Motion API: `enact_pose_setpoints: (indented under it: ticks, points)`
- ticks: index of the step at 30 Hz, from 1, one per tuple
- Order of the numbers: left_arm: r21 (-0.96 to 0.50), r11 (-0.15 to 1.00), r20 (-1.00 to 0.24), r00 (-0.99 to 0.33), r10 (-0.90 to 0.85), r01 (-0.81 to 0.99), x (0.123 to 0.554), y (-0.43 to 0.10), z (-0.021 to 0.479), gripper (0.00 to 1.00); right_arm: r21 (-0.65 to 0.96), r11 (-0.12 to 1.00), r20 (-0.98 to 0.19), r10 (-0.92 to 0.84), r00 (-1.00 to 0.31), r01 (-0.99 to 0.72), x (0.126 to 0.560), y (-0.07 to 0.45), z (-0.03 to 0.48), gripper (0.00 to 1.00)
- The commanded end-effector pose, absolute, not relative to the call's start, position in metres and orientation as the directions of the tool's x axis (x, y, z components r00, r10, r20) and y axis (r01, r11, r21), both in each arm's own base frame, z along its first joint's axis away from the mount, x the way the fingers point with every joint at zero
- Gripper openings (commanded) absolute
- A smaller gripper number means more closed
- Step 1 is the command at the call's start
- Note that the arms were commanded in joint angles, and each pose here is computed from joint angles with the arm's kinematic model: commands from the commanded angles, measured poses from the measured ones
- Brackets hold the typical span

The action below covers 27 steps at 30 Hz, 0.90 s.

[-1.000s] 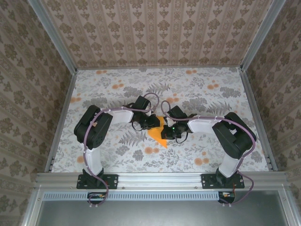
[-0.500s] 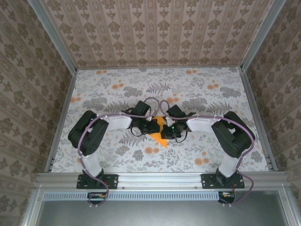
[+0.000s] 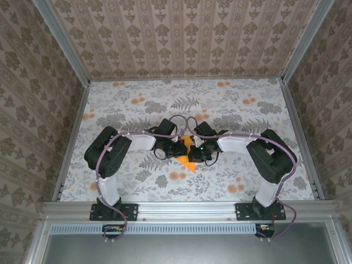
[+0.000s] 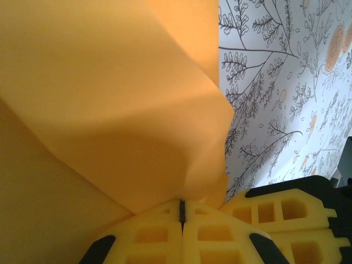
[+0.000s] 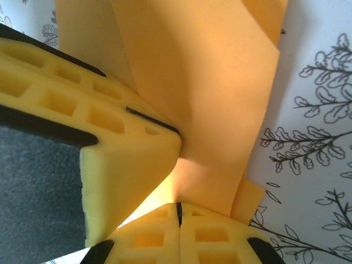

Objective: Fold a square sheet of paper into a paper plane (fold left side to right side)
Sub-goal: Fourth fold the wing at the center of the table.

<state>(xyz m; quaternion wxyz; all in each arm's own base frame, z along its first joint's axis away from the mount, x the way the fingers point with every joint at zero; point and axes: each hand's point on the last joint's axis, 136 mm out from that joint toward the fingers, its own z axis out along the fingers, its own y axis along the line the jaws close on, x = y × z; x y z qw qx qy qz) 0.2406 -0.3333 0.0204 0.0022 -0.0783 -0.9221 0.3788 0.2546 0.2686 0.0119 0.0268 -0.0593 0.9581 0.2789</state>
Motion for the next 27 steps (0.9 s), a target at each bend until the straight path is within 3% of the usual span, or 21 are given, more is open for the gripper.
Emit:
enact_pose_setpoints:
  ticks: [1,27]
  points:
    - [-0.675,0.729,-0.022,-0.991,0.131,0.112,0.241,-0.332,0.004,0.01,0.355,0.931,0.013,-0.101,-0.995,-0.09,0.234,0.231,-0.029,0.0]
    - [-0.625,0.769,-0.138,-0.989,0.056,0.131,0.329,-0.296,0.01,0.01,0.331,0.937,0.037,-0.129,-0.991,-0.109,0.227,0.225,-0.033,0.0]
